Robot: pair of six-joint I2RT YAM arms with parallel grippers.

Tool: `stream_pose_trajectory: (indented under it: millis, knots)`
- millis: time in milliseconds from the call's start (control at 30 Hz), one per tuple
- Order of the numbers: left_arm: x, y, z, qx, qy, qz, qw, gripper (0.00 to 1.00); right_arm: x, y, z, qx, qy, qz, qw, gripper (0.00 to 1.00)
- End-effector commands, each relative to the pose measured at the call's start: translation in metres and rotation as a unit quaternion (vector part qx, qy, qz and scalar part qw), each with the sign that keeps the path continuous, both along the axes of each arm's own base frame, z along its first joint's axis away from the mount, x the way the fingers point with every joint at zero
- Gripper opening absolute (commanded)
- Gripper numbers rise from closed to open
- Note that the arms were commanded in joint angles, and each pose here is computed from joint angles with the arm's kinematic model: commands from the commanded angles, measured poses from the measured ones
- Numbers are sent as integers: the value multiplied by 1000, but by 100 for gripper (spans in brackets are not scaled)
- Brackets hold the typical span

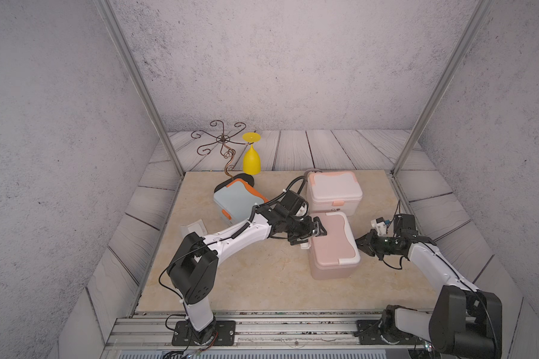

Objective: Open first aid kits and take out gauze
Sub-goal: Open the lid of the first aid kit.

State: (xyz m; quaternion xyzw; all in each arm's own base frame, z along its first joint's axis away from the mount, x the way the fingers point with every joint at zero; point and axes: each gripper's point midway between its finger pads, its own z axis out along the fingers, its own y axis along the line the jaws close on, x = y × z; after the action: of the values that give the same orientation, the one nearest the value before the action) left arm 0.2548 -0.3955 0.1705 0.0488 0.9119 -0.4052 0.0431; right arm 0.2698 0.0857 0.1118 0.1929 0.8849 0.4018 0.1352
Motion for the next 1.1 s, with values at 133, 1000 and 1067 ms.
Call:
stream_pose_trajectory:
  millis: [133, 1000, 1067]
  knots:
    - [-9, -8, 26, 6, -44, -32, 999, 87, -5, 14, 3, 22, 8, 19, 1000, 14]
    - [-21, -36, 103, -138, -40, -46, 989, 88, -9, 37, 16, 35, -8, 38, 999, 15]
    - [-21, -33, 108, -138, -45, -44, 988, 88, -9, 38, 19, 33, -11, 40, 999, 15]
